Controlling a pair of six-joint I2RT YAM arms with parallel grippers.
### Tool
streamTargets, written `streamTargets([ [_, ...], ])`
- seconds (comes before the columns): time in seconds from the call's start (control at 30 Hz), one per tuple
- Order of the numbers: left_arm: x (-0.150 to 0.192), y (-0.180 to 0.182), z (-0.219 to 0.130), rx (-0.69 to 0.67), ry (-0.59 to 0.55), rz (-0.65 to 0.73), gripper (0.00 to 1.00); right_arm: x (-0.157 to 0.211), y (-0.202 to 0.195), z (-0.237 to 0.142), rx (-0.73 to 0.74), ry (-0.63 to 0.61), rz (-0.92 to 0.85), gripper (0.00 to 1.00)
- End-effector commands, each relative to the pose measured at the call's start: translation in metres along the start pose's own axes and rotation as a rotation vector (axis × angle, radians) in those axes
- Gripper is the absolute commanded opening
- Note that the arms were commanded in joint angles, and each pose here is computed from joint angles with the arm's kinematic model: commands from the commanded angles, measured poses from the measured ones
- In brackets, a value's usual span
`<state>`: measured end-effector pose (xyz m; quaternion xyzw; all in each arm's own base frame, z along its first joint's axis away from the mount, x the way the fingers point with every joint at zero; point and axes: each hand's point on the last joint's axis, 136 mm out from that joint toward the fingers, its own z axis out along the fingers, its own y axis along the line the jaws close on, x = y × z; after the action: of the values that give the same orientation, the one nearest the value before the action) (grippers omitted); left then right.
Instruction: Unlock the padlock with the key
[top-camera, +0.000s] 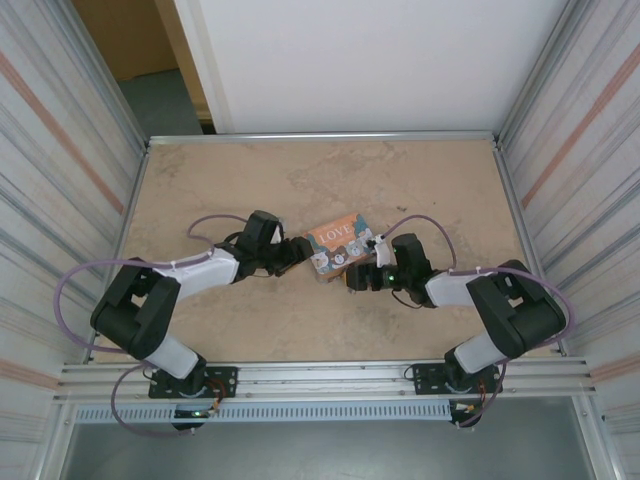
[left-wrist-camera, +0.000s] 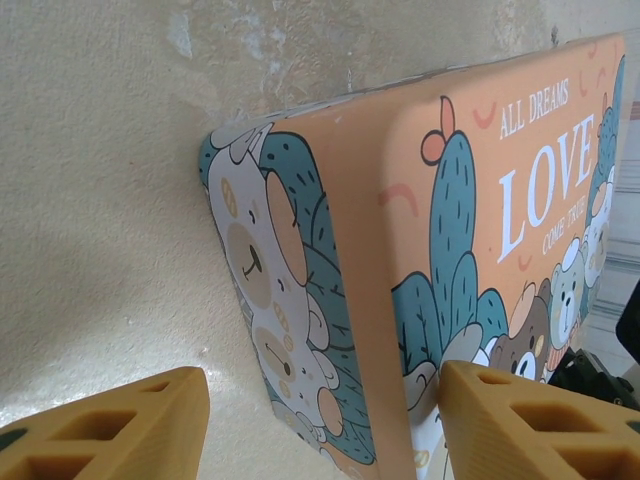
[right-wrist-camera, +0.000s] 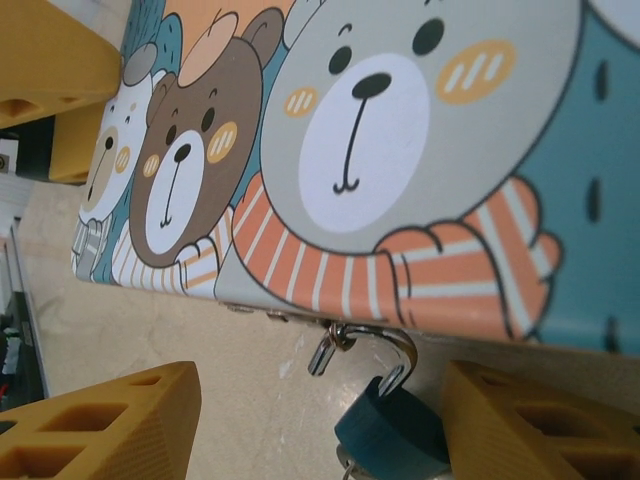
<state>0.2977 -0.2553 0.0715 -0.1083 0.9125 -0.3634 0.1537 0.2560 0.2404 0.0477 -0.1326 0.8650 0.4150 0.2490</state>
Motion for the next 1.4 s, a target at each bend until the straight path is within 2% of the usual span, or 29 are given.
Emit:
streamTargets([
  [0.0,0.0,0.009,0.004,-0.041,0.008,0.025,0.61,-0.014,0.009,0.003,-0.037,-0.03,-0.043,0.61],
  [0.2,0.002,0.014,0.007,-0.054,0.016,0.023,0.61,-0.012,0.01,0.005,-0.05,-0.018,-0.047,0.58],
  [0.53,0.003,0.016,0.008,-0.06,0.019,0.023,0.61,-0.008,0.014,0.004,-0.074,-0.003,-0.049,0.46],
  [1.17,0.005,0.018,0.009,-0.07,0.02,0.024,0.61,-0.005,0.005,0.007,-0.032,0.014,-0.014,0.2],
  [1.37,0.006,0.02,0.009,-0.075,0.021,0.024,0.61,-0.003,-0.001,0.007,-0.013,0.014,0.011,0.09],
])
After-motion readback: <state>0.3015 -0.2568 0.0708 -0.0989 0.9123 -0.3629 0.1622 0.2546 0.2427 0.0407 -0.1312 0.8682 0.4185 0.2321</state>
